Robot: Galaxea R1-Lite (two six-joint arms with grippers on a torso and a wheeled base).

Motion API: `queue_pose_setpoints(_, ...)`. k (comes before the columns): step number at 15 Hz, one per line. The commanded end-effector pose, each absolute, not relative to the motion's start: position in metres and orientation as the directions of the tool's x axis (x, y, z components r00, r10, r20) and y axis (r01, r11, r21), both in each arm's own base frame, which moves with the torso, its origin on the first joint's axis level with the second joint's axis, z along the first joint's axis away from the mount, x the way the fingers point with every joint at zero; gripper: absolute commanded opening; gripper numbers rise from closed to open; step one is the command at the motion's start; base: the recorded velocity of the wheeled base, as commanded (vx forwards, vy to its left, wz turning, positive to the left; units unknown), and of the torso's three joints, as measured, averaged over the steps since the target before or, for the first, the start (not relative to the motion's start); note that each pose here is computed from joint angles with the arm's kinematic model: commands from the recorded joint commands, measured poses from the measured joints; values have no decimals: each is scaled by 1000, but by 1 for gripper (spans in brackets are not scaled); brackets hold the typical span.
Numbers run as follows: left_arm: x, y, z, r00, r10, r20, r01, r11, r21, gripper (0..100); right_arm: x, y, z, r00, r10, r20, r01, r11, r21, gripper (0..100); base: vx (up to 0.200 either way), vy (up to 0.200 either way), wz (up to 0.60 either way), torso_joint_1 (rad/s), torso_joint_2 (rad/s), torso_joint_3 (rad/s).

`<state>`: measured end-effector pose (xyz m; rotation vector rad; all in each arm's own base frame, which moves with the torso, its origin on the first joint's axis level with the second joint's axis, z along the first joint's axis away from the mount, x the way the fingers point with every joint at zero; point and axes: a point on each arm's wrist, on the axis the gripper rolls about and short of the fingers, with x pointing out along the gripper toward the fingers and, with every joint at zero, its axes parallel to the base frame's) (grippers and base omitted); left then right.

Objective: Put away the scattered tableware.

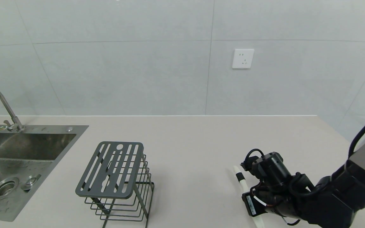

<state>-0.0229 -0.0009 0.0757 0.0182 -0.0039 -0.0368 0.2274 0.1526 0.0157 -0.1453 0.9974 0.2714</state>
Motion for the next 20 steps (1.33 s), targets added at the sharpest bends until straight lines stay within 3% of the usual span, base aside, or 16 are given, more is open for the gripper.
queue_pose_setpoints(1, -23, -1, 76, 999, -37, 3, 37, 999, 19, 100, 227, 152, 30, 554, 187, -811, -293, 956, 21, 0, 0, 0, 0, 0, 0, 0)
queue_pose_setpoints(7, -23, -1, 76, 999, -35, 3, 35, 999, 19, 100, 222, 148, 67, 641, 257, -723, -303, 950, 69, 0, 0, 0, 0, 0, 0, 0)
queue_pose_setpoints(12, -23, -1, 76, 999, -38, 3, 38, 999, 17, 100, 226, 139, 72, 710, 330, -622, -405, 914, 22, 0, 0, 0, 0, 0, 0, 0)
queue_pose_setpoints(16, -23, -1, 76, 999, -44, 3, 44, 999, 19, 100, 222, 118, 72, 705, 410, -579, -514, 857, -20, 0, 0, 0, 0, 0, 0, 0)
queue_pose_setpoints(20, -23, -1, 76, 999, -48, 3, 47, 999, 15, 100, 223, 97, 75, 639, 575, -510, -700, 709, -77, 0, 0, 0, 0, 0, 0, 0)
